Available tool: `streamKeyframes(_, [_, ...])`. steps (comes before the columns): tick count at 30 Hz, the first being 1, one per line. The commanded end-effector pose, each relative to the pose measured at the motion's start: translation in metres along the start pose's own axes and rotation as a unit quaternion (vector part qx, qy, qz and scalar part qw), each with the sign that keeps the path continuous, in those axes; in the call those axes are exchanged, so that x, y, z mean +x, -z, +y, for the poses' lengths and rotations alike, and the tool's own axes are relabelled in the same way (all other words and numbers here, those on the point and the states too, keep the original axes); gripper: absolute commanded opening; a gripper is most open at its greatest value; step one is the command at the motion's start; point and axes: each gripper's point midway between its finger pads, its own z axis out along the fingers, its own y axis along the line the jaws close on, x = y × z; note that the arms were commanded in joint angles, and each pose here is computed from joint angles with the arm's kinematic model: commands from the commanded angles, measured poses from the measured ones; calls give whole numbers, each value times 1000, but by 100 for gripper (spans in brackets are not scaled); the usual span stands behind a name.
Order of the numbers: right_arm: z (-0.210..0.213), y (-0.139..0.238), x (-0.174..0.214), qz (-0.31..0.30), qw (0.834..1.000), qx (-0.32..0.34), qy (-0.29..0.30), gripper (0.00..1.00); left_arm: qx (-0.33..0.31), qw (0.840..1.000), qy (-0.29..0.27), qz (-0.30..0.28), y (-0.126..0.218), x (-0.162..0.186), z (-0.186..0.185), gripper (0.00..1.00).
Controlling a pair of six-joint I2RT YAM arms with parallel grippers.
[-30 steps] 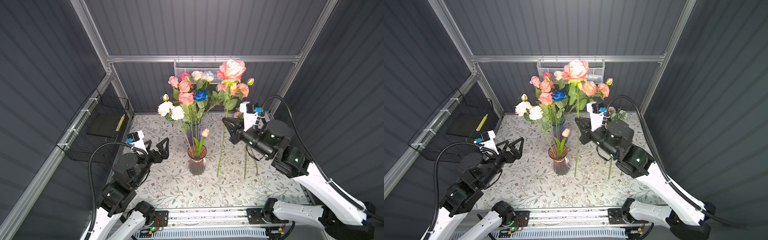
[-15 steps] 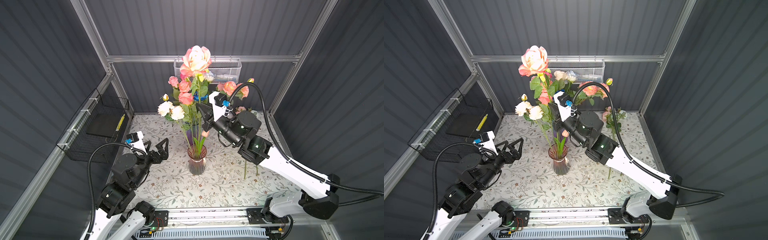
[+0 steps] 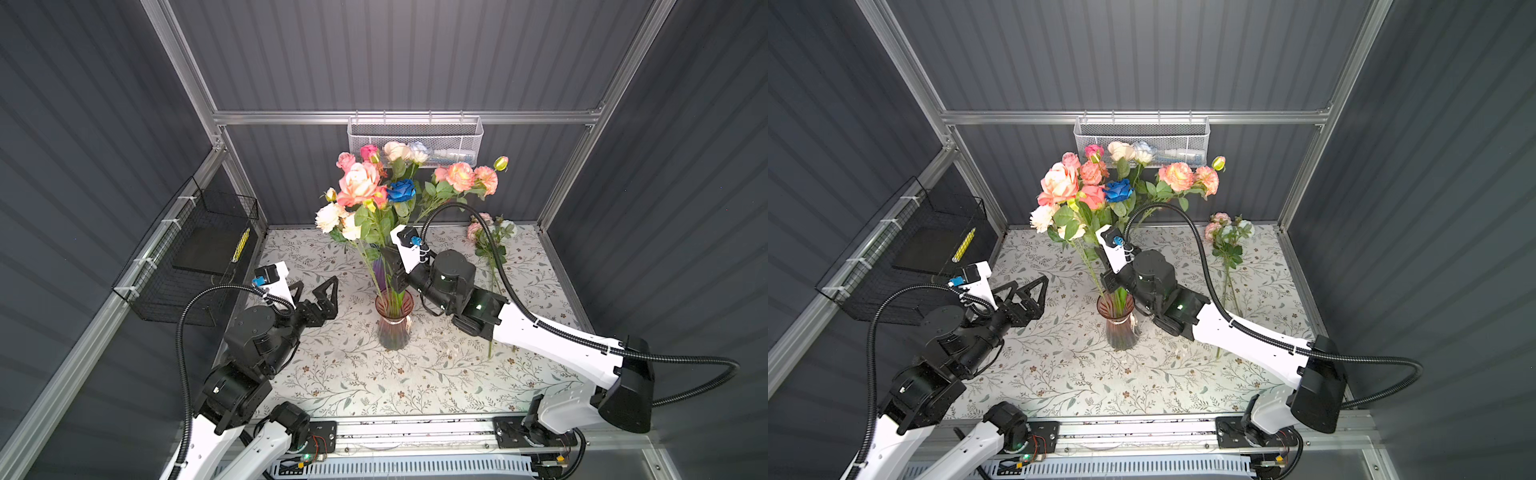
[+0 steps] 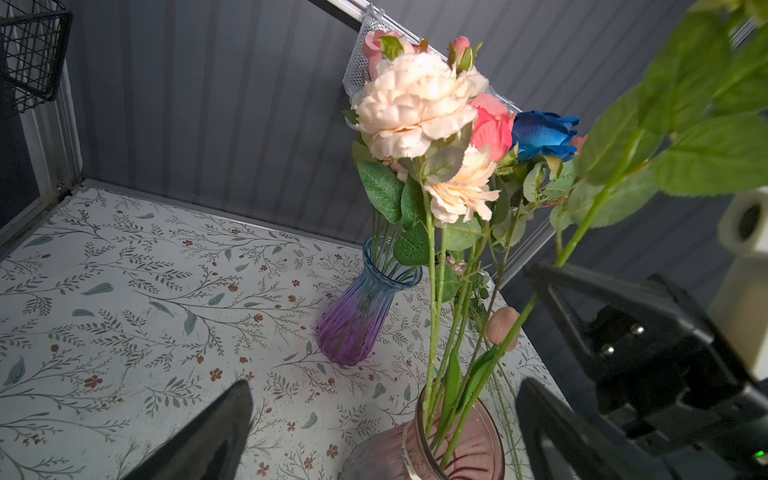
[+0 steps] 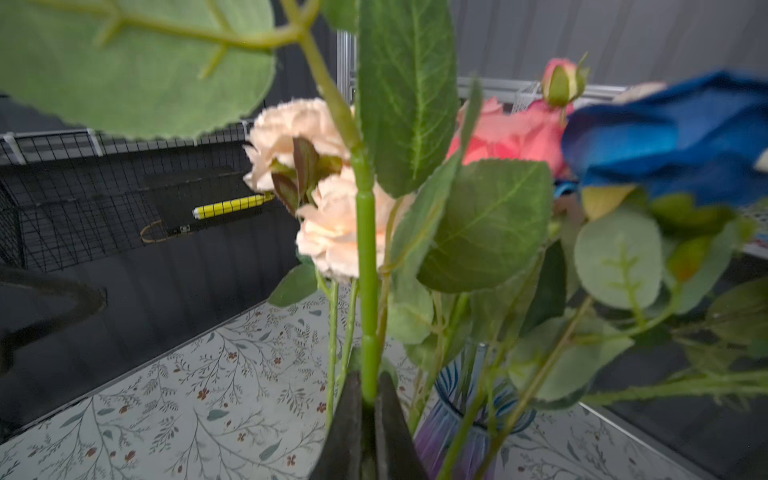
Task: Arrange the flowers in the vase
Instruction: 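Lower the pink rose stem into the pink vase and open the right gripper, then return the right gripper to the pile and grasp a pink carnation stem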
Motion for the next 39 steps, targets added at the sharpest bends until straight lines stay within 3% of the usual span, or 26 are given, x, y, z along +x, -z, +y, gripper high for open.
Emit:
streamKeyframes(1, [0, 12, -2, -9, 999, 0, -50, 0, 14, 1000, -2, -11, 4, -9, -7, 100])
streamKeyframes(5, [3, 16, 28, 33, 997, -3, -67, 4, 16, 1000, -1, -6, 2, -6, -7, 100])
streamKeyframes(12, [7, 31, 44, 70, 993, -17, -93, 35, 19, 1000, -1, -2, -1, -5, -9, 100])
streamKeyframes(18, [7, 56, 34, 69, 989, -29, -129, 53, 20, 1000, -3, -6, 0, -9, -11, 100])
streamKeyframes(24, [-4, 92, 25, 66, 986, -19, -153, 61, 8, 1000, -5, -11, -1, -10, -7, 100])
streamKeyframes(29, [-33, 118, 41, 96, 982, 40, -158, 62, 0, 1000, -3, -15, 1, -10, -2, 100])
streamKeyframes(32, [-55, 127, 66, 117, 972, 71, -189, 62, -1, 1000, -1, -19, 2, -11, -2, 100])
streamKeyframes(35, [-86, 133, 108, 152, 953, 117, -236, 59, -1, 1000, -2, -19, 3, -11, -1, 100])
streamKeyframes(39, [-145, 144, 177, 220, 896, 204, -329, 52, 4, 1000, 0, -22, 6, -13, -3, 100])
